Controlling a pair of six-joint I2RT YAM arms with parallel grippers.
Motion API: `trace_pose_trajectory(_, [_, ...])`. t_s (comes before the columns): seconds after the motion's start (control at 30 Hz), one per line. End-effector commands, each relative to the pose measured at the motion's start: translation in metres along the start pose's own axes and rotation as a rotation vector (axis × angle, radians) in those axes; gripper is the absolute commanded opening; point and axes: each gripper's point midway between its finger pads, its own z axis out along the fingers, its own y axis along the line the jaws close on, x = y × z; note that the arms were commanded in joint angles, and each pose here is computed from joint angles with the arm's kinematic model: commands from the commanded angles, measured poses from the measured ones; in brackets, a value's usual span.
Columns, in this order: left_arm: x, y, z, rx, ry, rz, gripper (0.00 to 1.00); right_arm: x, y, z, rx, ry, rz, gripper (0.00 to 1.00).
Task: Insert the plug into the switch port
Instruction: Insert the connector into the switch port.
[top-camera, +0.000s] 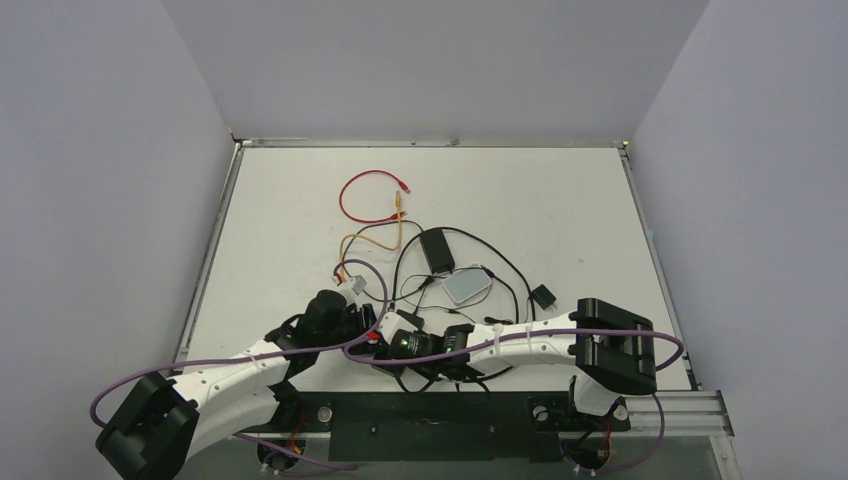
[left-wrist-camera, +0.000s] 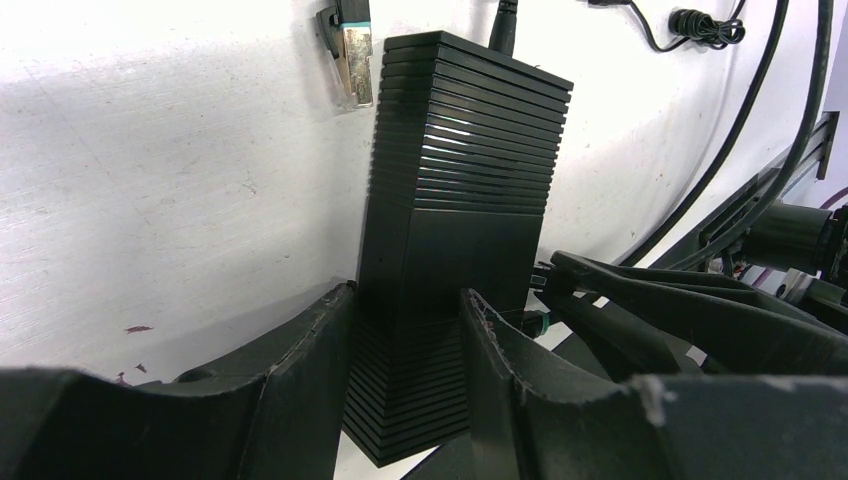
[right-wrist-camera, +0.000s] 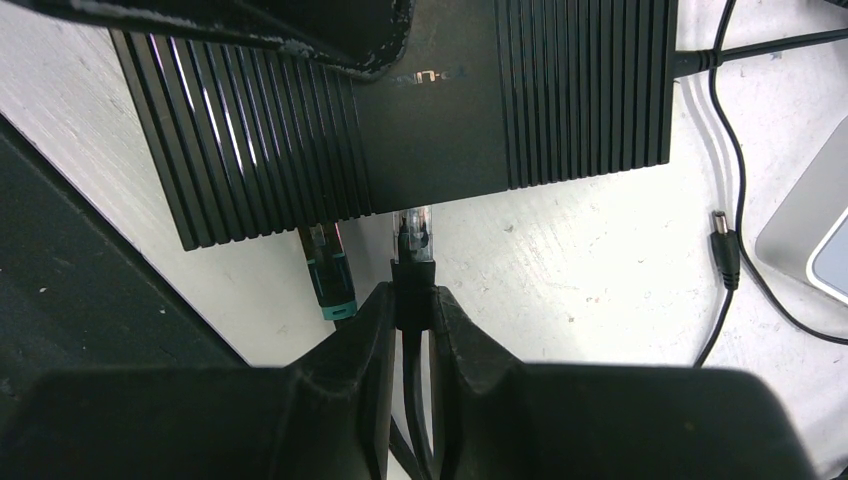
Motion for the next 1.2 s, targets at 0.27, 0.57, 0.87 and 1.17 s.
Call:
trace_pose_trajectory(0.27, [0.002,-0.015,-0.001,0.087,0.016,0.028,0.38,-0.056,0.008,0.003,-0.019,-0.251,0.076,0.0])
trace_pose_trajectory(0.57, [0.006,-0.017,-0.001,0.112,0.026,0.033,0.35,-0.073,-0.002,-0.003,0.012,-0.367,0.077,0.0])
trace_pose_trajectory(0.87, [0.013,-0.021,-0.003,0.157,0.04,0.026,0.3,-0.098,-0.005,-0.007,-0.025,-0.474,0.092,0.0])
trace_pose_trajectory(1.17, [0.018,-0.026,-0.002,0.201,0.057,0.021,0.29,-0.129,-0.009,-0.017,-0.057,-0.559,0.067,0.0])
